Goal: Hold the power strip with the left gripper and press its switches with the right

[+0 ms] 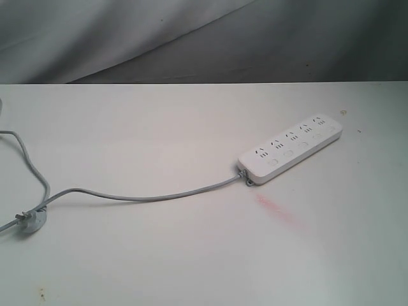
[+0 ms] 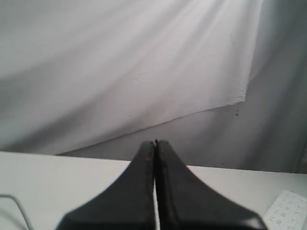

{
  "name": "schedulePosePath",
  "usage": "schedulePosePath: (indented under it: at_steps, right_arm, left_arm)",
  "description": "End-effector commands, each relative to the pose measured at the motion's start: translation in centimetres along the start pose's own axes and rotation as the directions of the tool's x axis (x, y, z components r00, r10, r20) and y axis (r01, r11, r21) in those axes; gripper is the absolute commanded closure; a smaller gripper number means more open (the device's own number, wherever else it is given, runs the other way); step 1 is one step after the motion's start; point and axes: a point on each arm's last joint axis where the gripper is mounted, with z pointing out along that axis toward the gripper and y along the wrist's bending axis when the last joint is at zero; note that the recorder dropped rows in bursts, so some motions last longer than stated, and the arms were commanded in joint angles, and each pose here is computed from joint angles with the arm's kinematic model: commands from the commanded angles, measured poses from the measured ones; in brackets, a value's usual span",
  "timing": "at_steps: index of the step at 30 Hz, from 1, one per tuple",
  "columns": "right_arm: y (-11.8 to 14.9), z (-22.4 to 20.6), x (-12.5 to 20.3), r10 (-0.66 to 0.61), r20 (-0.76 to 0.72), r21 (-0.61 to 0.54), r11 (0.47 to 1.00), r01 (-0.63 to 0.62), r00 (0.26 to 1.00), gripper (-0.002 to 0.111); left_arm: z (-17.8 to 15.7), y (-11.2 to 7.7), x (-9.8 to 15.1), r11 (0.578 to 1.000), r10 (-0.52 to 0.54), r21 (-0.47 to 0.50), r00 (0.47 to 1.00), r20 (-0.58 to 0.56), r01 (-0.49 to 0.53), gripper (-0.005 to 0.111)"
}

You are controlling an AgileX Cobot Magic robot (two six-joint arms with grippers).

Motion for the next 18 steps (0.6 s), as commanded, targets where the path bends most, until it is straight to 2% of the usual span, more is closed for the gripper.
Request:
schedulePosePath:
  at_steps: [1,3,5,7,9,14,18]
  right_arm:
    - [0.0,0.0,0.1,-0.01,0.002,-0.001,1.0,0.01,1.0,0.108]
    - [0.0,0.0,0.1,-0.01,0.002,-0.001,1.0,0.01,1.0,0.108]
    - [0.0,0.0,0.1,-0.01,0.002,-0.001,1.0,0.01,1.0,0.108]
    - [0.0,0.0,0.1,-0.01,0.002,-0.001,1.0,0.01,1.0,0.108]
    - [0.0,0.0,0.1,-0.01,0.002,-0.001,1.0,0.01,1.0,0.108]
    - [0.0,0.0,0.1,-0.01,0.002,-0.001,1.0,0.01,1.0,0.108]
    - [0.0,0.0,0.1,-0.01,0.002,-0.001,1.0,0.01,1.0,0.108]
  left_arm:
    - [-0.4,-0.6,0.2,0.998,0.051,0.044,0.999,0.009,-0.051,0.107]
    - [-0.4,-0.7,0.4,0.998,0.047,0.03,0.999,-0.016,-0.047,0.107]
    - [-0.5,-1.0,1.5,0.999,0.026,0.039,0.991,-0.132,-0.021,0.107]
    - [-0.7,-0.6,2.6,0.999,0.009,-0.034,0.968,-0.249,-0.018,0.107]
    - [-0.9,-0.2,3.2,0.995,-0.015,-0.097,0.951,-0.31,-0.016,0.107]
    - [-0.9,0.4,3.0,0.981,-0.019,-0.189,0.959,-0.281,-0.037,0.107]
    - [-0.9,0.6,2.7,0.978,0.033,-0.189,0.966,-0.256,-0.084,0.107]
